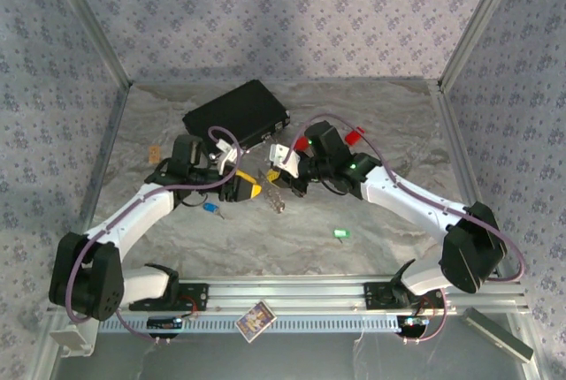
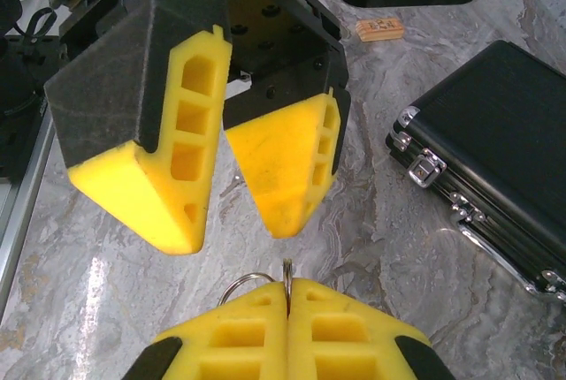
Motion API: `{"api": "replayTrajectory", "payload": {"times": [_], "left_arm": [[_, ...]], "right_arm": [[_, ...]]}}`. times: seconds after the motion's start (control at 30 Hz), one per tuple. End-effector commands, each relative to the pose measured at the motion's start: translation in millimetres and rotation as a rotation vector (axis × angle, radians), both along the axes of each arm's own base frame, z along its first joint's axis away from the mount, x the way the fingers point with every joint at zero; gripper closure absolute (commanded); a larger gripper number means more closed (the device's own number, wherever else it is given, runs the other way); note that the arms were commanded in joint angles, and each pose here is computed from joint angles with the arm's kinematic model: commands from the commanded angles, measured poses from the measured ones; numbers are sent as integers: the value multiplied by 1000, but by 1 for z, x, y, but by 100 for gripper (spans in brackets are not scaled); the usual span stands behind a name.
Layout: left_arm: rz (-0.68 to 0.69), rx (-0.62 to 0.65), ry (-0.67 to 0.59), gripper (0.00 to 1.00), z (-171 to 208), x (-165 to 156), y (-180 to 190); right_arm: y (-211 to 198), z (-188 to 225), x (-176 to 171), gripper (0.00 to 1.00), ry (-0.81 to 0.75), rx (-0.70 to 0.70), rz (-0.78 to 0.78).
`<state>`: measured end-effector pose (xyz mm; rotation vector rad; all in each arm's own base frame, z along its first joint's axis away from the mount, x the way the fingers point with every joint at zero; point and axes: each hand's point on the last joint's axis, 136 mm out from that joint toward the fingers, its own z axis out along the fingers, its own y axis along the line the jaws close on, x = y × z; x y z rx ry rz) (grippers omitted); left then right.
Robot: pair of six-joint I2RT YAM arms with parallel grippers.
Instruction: Put the keys on the keyring
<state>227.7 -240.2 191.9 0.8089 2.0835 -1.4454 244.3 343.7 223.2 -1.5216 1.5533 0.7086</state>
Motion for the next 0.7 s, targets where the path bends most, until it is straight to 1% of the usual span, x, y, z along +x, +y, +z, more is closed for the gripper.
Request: {"api": "replayTrajectory", "payload": {"times": [0.0, 0.37, 0.67], "left_arm": [[-54, -81, -19, 43, 26, -3, -9], [-74, -82, -16, 49, 25, -7, -15], [-82, -93, -55, 54, 33, -8, -16]], "right_arm": [[2, 11, -4, 100, -35, 30, 21], [10, 18, 4, 100, -29, 56, -5], [14, 16, 6, 100, -23, 57, -13]]}}
